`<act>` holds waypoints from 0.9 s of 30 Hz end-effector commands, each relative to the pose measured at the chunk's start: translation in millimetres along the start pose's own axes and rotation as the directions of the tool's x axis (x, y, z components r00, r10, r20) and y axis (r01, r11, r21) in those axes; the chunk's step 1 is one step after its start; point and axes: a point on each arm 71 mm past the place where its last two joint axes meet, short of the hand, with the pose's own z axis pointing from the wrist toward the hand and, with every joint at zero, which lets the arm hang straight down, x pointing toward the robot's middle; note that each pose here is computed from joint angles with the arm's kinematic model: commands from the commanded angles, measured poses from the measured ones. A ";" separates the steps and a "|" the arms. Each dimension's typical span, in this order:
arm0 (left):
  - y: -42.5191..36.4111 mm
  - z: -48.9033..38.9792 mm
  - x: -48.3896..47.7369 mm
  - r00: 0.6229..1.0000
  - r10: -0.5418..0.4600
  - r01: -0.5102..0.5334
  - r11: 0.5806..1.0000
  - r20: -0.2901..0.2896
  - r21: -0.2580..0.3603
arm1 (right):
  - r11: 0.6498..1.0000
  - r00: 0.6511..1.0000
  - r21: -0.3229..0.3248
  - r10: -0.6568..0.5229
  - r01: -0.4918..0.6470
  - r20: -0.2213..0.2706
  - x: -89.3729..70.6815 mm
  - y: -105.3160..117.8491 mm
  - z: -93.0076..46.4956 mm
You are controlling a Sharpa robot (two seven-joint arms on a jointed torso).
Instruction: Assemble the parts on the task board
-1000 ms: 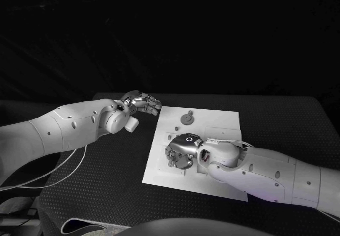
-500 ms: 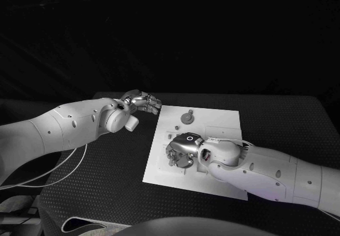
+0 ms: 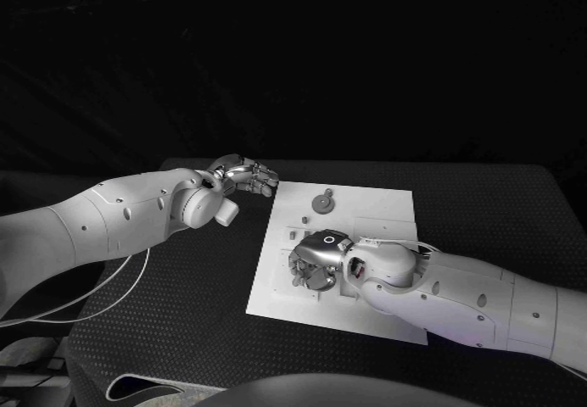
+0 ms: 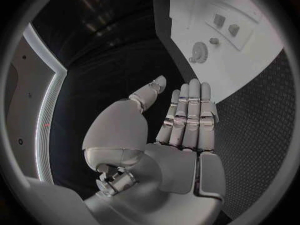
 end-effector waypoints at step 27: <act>-1.5 0.1 1.9 1.000 -0.007 0.008 1.000 -0.017 0.007 | 1.000 0.999 -0.003 0.006 -0.007 -0.033 2.6 5.7 5.8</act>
